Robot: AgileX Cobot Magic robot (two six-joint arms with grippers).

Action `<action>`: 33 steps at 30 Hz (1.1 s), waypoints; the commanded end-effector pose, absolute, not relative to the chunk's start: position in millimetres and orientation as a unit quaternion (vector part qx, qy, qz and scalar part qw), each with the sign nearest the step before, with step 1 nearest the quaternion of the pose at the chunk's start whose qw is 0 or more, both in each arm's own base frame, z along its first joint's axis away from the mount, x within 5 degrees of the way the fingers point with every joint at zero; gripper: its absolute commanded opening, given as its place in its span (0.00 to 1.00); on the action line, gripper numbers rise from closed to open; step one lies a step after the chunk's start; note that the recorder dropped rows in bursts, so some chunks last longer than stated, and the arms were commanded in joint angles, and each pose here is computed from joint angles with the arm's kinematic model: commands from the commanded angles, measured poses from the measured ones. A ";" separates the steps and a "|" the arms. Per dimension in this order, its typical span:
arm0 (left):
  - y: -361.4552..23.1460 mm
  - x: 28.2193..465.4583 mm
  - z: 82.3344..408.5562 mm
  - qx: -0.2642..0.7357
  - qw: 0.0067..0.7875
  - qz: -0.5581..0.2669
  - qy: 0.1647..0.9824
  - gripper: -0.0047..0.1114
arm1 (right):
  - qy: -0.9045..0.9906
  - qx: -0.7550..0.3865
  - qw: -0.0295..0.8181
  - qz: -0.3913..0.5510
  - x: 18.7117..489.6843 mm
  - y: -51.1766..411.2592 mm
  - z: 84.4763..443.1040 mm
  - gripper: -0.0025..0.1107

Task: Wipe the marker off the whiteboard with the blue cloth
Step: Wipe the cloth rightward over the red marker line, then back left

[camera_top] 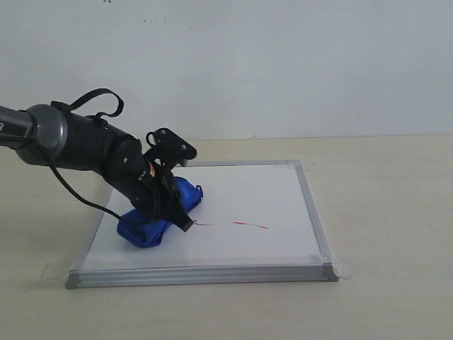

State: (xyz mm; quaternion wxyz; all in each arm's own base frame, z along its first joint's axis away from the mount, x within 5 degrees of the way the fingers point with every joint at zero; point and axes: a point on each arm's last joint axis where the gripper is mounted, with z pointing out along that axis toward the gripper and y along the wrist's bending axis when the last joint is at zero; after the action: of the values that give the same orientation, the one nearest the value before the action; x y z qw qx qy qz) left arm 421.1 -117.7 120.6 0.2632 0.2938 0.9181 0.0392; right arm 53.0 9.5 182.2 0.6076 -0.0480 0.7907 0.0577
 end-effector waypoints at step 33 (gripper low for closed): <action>-181.0 417.7 108.9 0.352 0.178 -0.023 0.919 0.07 | 0.787 -0.047 0.613 0.057 53.0 9.3 183.2 0.02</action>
State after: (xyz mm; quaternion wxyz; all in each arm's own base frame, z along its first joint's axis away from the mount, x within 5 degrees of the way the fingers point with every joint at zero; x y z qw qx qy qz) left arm 418.7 -195.9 123.3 0.2243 0.3752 0.8991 -0.0223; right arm 53.0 9.5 182.2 0.6076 -0.0480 0.7907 0.0577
